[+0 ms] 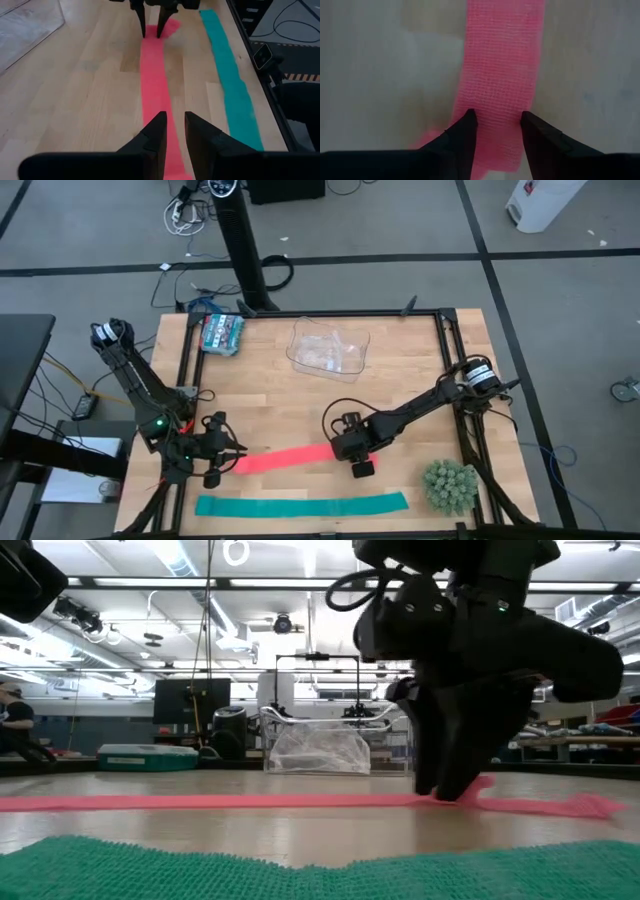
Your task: Roll bandage
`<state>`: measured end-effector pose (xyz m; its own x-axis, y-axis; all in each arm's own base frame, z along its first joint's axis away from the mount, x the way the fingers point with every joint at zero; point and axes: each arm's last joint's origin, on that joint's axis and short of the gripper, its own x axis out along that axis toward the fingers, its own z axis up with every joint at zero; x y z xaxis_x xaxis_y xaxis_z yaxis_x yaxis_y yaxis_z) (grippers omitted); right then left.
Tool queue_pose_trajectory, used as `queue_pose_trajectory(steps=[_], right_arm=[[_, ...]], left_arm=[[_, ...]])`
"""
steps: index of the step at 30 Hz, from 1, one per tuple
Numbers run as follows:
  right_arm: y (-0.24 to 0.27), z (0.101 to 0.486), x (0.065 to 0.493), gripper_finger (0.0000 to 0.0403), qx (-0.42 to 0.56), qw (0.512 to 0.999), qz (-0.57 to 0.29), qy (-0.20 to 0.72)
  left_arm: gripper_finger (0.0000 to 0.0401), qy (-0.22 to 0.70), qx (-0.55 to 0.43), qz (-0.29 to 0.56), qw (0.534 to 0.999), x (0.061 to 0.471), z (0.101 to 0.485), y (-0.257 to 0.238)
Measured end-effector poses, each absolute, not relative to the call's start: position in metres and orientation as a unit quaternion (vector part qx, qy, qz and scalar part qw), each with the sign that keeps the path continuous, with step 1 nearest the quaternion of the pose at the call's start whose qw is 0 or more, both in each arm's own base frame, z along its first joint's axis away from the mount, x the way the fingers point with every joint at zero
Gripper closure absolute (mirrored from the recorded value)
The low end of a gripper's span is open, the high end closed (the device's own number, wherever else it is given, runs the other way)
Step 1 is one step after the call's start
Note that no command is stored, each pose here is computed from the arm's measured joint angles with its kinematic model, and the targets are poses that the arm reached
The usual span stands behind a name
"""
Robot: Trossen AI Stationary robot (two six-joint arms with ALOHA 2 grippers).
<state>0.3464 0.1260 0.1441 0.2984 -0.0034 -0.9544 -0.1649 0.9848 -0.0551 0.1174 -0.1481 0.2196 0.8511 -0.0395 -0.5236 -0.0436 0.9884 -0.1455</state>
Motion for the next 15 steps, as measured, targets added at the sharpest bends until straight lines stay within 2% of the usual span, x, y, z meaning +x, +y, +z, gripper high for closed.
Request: queue_pose_trajectory(steps=[6,15], right_arm=[[0.120,0.157,0.335,0.0252,-0.058,0.786,0.029,0.615],[0.117,0.189,0.332,0.0252,-0.044,0.823,0.019,0.566]], left_arm=[[0.0327,0.274,-0.076,0.000,0.959,0.117,0.219,-0.148],[0.0327,0.274,-0.076,0.000,0.959,0.117,0.219,-0.148]])
